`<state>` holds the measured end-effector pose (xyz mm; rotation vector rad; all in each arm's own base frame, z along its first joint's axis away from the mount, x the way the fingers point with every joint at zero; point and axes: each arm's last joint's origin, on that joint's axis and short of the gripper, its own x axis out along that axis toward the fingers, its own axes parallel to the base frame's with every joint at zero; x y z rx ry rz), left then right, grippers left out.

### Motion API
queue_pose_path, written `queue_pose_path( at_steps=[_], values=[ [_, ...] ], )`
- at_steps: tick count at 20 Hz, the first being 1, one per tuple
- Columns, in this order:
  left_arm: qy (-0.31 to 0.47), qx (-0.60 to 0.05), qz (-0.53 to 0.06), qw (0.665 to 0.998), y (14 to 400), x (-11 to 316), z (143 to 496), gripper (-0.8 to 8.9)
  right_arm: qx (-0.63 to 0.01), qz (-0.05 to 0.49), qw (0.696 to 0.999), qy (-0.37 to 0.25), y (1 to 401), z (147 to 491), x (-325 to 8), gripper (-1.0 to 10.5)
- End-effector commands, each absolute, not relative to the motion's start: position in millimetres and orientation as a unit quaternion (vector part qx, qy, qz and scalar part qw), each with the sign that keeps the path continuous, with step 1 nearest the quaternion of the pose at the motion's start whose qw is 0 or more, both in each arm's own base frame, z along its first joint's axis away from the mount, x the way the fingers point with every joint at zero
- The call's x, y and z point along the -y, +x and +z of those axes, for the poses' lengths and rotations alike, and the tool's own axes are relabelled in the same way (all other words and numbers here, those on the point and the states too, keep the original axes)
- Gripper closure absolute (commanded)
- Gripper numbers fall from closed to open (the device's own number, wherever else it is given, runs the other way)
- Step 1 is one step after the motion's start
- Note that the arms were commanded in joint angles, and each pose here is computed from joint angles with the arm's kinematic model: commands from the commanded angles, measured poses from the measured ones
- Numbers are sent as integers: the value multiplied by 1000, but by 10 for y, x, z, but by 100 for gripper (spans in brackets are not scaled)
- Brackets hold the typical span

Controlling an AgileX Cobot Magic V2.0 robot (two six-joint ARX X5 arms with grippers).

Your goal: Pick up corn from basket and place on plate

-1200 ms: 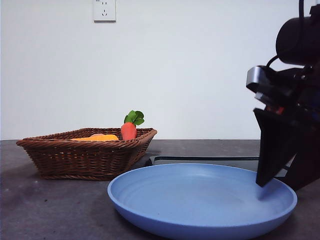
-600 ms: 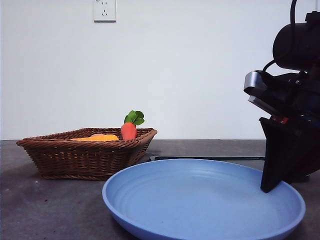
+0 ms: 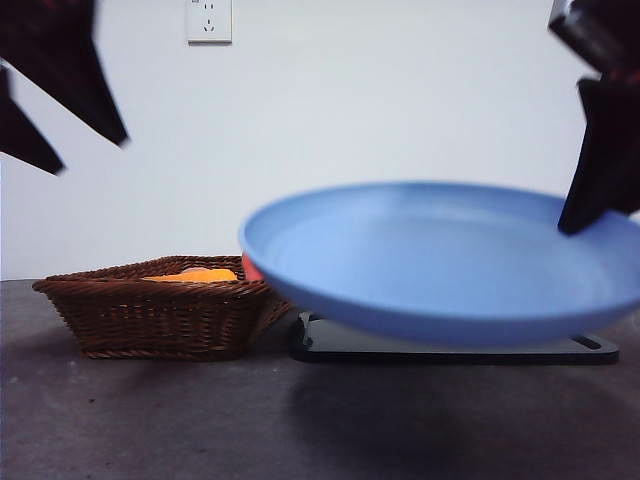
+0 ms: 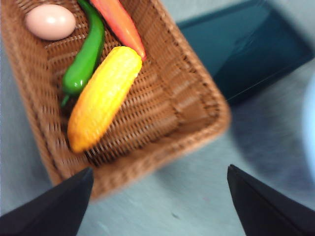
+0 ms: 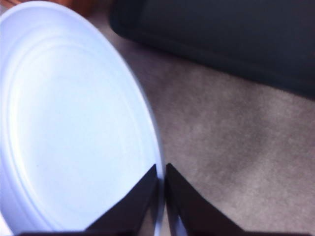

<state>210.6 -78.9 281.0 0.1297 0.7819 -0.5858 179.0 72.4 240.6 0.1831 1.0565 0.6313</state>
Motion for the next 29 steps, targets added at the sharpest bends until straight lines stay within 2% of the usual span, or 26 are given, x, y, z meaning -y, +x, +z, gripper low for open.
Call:
queue_pose_path(
  at_steps=[1,8,11,18,22,25,29],
  values=[
    [121,-386,-281,870,2400,966,2773,370,-472,302,823,96,1744,2546,-715,945],
    [216,-441,-269,828,3099,1399,2432,371,-450,299,835,103,1525,2696,-640,945],
    [237,-453,-264,818,3244,1454,2275,371,-451,299,835,103,1498,2704,-630,945],
    [248,-450,-265,816,3401,1517,2022,376,-451,299,835,102,1497,2704,-631,945],
    [248,-451,-264,816,3424,1527,1976,453,-448,299,836,102,1501,2707,-632,945],
    [248,-454,-264,814,3418,1524,1972,580,-444,301,838,102,1509,2714,-634,945],
    [248,-458,-264,812,3412,1521,1968,586,-444,301,838,102,1508,2714,-635,945]
  ],
)
